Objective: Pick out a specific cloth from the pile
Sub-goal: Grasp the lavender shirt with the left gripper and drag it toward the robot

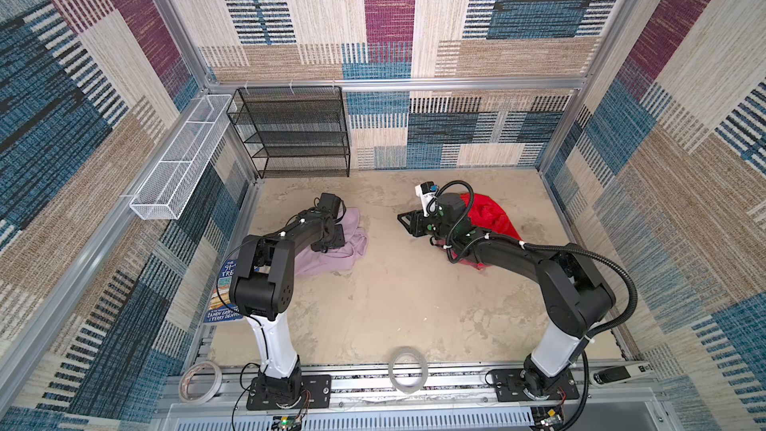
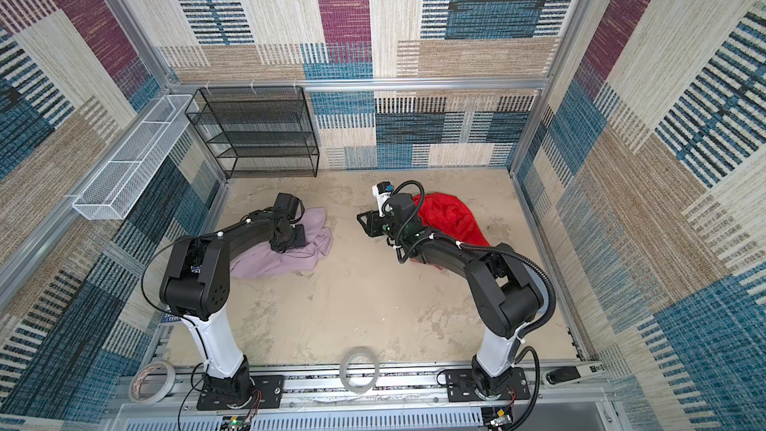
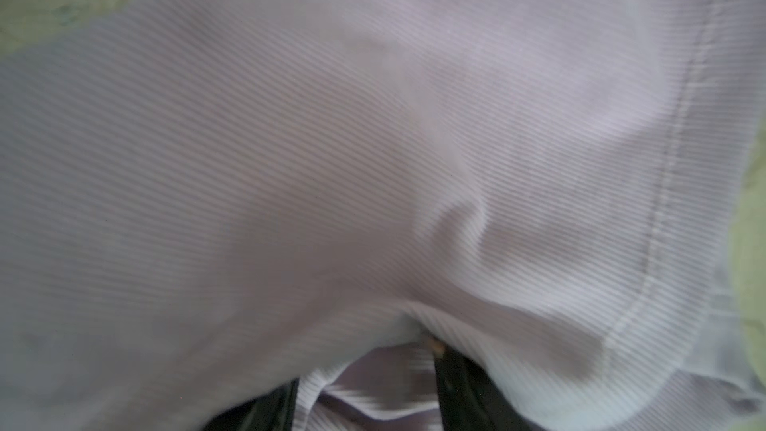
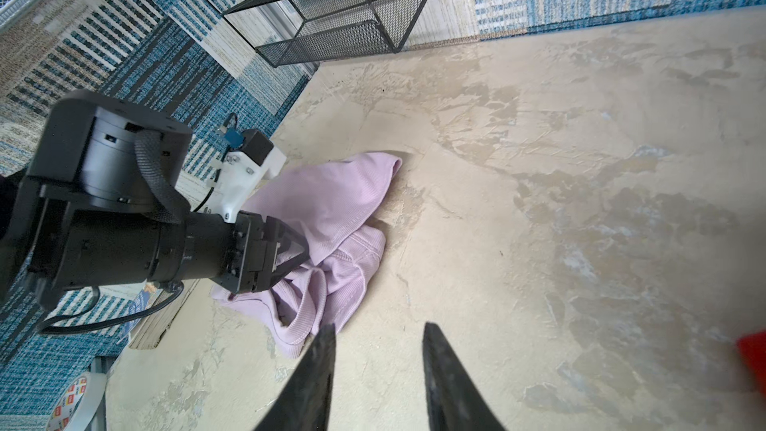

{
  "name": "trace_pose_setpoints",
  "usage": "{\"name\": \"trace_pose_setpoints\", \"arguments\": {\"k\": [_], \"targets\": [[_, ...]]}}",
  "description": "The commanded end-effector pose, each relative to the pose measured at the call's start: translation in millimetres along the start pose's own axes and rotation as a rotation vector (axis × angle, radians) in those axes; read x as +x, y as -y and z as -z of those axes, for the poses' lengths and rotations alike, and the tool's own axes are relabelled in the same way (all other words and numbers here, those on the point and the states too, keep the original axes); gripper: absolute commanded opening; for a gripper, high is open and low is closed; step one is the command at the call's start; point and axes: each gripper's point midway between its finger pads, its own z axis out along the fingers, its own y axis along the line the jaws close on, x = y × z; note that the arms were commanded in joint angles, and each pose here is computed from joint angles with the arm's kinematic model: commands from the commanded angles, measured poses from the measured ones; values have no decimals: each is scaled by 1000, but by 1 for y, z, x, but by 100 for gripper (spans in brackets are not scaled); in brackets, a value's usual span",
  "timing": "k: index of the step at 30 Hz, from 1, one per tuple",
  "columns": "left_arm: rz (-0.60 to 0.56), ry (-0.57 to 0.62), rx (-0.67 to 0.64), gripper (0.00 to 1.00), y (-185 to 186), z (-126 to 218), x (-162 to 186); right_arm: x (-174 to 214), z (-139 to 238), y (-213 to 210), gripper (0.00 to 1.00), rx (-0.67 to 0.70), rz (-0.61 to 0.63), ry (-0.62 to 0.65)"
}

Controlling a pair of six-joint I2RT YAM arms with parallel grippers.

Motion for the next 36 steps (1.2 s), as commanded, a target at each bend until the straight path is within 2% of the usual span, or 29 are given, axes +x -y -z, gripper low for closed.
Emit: {"name": "trace_pose_setpoints", "arguments": {"k": [1,3,6,9,13,18,29,36], "targets": [[34,-58,30,47,3,-7,10,-9,4,-8,38,-31,-2,30],[46,-56,33,38,3,-9,10,-10,4,-8,38,-33,-2,32],[53,-40,43,15,3,-8,7,-10,6,-7,38,-30,-5,32],[49,-24,47,0,3,-1,2,-11,7,-6,38,-29,-6,36],[53,47,65,0,2,21,-9,-12,7,-5,38,-23,-7,38],[51,162,98,0,2,66,-31,-13,8,-4,38,-18,-7,42],[46,333,187,0,10,150,-73,-17,10,-8,38,-30,-13,45],[40,433,191,0,7,204,-101,-17,10,-10,38,-37,-19,43]]}}
